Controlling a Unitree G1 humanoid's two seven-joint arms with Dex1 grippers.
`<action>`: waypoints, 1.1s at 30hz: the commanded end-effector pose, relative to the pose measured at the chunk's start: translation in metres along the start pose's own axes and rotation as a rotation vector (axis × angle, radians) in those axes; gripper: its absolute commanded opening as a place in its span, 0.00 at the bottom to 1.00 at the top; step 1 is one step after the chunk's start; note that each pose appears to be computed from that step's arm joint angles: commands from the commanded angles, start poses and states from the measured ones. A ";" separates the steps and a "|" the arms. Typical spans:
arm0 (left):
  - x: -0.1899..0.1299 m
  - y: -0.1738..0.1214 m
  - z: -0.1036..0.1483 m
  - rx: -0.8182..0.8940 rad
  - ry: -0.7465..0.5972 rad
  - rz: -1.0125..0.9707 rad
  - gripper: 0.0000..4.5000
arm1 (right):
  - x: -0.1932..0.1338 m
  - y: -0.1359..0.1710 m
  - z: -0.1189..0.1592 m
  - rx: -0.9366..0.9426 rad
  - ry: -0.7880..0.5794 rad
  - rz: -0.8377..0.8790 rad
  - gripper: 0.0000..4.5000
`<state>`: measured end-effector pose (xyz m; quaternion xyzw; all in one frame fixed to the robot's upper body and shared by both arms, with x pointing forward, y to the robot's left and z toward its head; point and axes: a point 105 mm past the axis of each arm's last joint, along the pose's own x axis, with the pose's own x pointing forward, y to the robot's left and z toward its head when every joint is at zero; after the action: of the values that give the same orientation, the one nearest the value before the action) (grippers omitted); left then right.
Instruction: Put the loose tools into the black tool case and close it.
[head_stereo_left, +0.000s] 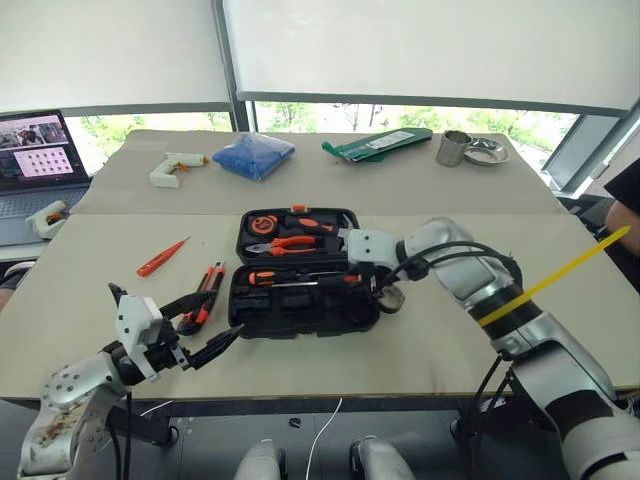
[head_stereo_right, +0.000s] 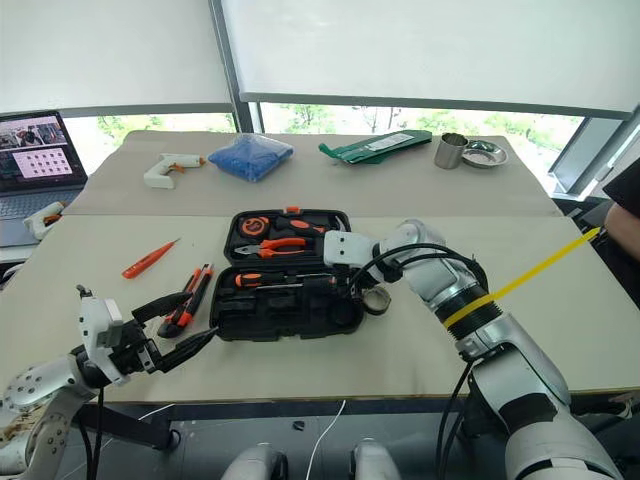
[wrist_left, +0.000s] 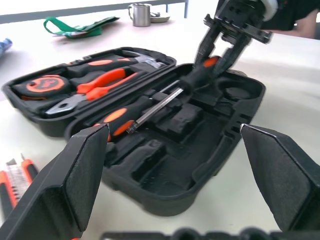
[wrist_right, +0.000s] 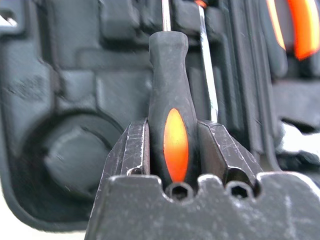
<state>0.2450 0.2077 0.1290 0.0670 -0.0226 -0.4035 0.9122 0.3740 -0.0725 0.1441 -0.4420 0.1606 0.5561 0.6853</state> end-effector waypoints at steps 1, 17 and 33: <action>0.003 -0.005 0.009 0.053 -0.018 -0.022 1.00 | -0.005 -0.005 0.001 -0.006 0.003 -0.006 0.23; 0.004 -0.005 0.009 0.046 -0.021 -0.020 1.00 | -0.007 -0.019 0.020 -0.112 -0.054 -0.028 0.65; 0.002 0.006 0.011 0.050 -0.017 -0.001 1.00 | 0.018 -0.013 0.048 0.041 -0.393 -0.050 0.00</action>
<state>0.2518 0.2066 0.1322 0.0756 -0.0293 -0.4028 0.9117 0.3728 -0.0228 0.1548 -0.3064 0.0474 0.6257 0.7158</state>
